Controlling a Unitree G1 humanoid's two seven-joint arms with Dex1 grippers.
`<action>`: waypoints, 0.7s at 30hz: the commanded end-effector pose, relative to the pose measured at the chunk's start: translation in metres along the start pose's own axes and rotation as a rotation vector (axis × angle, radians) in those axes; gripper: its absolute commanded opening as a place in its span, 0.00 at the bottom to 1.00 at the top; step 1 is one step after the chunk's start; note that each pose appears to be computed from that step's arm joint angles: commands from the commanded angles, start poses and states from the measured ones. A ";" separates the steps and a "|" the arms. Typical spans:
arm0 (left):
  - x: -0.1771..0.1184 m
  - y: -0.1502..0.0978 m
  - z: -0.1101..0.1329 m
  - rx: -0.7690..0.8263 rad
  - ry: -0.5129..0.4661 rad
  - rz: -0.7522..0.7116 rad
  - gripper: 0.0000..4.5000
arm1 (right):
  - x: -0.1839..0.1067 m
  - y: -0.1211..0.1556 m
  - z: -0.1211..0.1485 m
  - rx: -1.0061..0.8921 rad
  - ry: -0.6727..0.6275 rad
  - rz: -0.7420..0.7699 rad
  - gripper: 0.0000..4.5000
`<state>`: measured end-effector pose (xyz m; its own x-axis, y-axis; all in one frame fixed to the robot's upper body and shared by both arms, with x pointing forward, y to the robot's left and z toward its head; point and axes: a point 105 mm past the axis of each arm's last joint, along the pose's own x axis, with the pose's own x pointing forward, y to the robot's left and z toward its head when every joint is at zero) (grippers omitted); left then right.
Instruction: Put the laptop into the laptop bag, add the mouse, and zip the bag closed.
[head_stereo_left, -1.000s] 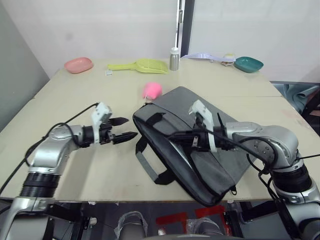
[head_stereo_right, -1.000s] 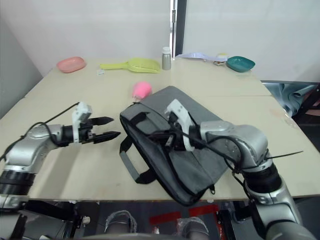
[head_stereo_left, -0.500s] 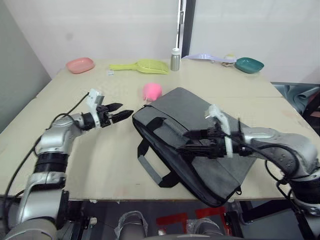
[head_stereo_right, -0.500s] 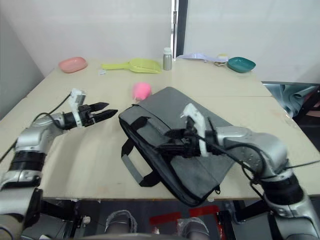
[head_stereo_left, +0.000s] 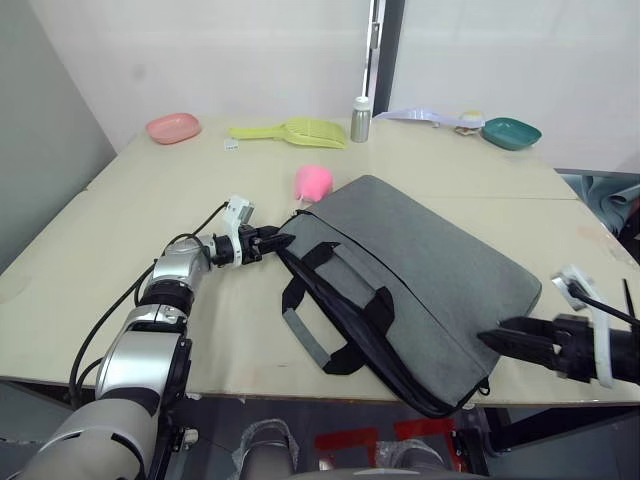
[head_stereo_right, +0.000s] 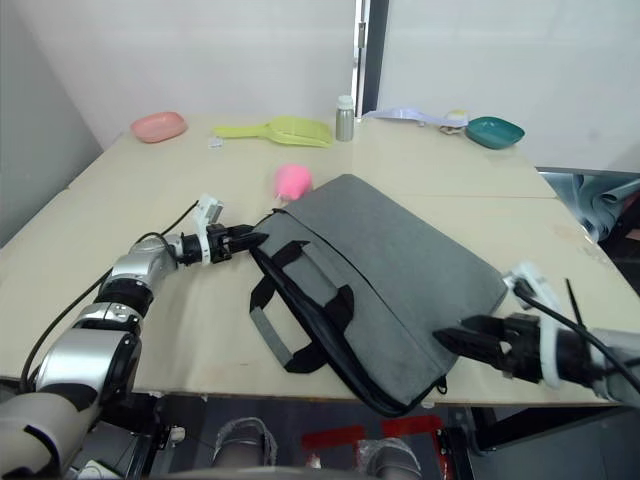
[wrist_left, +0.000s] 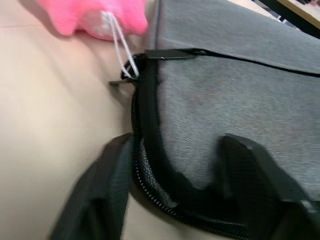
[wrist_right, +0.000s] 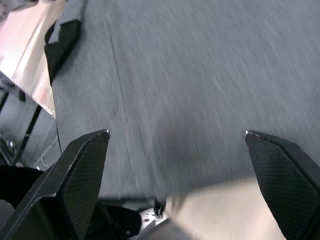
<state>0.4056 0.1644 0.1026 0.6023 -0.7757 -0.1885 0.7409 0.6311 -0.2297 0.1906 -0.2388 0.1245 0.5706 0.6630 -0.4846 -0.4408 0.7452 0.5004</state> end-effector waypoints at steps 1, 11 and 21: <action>0.004 -0.002 0.009 0.032 -0.020 -0.016 0.26 | -0.006 -0.005 -0.017 0.094 -0.026 -0.017 1.00; -0.006 0.001 0.002 0.049 0.001 -0.014 0.01 | 0.015 -0.004 -0.040 0.214 -0.048 -0.008 1.00; -0.014 0.004 -0.004 0.062 0.020 0.008 0.00 | 0.028 0.000 -0.028 0.230 -0.092 0.038 0.59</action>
<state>0.4013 0.1713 0.1008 0.5995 -0.7758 -0.1969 0.7538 0.6300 -0.1870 0.1847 -0.2204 0.0854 0.6183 0.6601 -0.4266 -0.2814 0.6927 0.6641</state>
